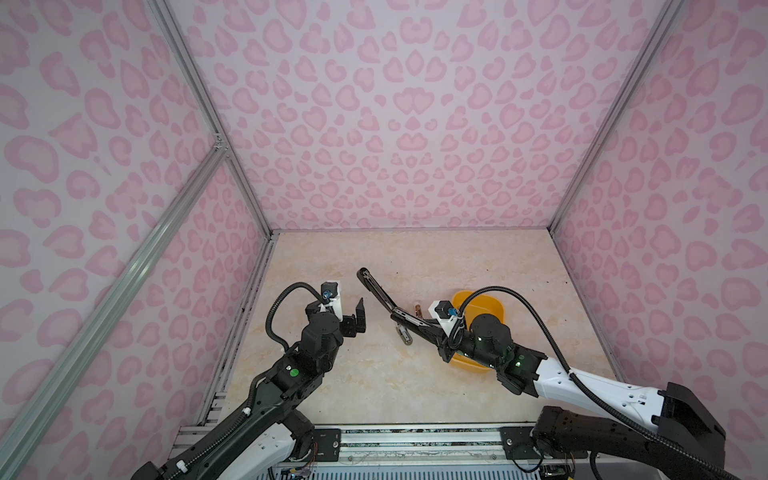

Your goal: Load the staples into the stapler

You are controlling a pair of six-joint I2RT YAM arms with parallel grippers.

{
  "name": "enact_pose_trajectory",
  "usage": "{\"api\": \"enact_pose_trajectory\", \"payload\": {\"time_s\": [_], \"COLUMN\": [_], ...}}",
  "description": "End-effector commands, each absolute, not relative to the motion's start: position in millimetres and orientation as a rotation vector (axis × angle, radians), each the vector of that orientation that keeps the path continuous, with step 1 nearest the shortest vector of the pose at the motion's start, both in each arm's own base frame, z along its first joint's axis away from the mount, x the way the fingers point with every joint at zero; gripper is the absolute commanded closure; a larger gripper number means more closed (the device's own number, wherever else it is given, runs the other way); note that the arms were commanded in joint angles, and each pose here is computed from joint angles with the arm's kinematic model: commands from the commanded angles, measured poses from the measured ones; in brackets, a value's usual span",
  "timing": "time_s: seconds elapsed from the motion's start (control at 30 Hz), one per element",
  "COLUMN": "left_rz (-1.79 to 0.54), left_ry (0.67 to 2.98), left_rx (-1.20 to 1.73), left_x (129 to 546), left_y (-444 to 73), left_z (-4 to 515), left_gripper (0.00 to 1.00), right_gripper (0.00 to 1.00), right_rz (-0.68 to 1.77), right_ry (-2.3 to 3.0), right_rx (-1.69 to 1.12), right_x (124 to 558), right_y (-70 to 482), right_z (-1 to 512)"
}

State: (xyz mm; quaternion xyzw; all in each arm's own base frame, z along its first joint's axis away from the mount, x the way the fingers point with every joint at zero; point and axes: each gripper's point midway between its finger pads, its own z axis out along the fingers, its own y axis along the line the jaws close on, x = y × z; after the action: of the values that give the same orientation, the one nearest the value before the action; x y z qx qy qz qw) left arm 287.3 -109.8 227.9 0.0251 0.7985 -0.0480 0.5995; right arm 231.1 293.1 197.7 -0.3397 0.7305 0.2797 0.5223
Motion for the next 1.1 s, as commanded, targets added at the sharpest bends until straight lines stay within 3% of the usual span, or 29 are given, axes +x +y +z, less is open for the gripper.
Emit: {"api": "enact_pose_trajectory", "payload": {"time_s": [0.0,0.53,0.83,1.07], "left_rz": [-0.096,-0.387,-0.402,-0.170], "left_ry": [1.824,1.697,1.837,1.915], "left_rx": [0.003,0.060,0.048,-0.059], "left_x": [290,273,298,314], "left_y": [-102,-127,-150,-124], "left_z": [236,269,252,226], "left_gripper": [0.03,0.03,0.02,0.03], "right_gripper": [1.00,1.00,1.00,1.00], "right_rz": [0.680,0.694,0.698,0.715], "right_ry": [1.662,1.743,1.755,1.744], "right_rx": [-0.661,-0.716,-0.794,-0.758], "right_x": [244,243,233,233], "right_y": [287,303,322,320], "right_z": [229,223,216,219]}}
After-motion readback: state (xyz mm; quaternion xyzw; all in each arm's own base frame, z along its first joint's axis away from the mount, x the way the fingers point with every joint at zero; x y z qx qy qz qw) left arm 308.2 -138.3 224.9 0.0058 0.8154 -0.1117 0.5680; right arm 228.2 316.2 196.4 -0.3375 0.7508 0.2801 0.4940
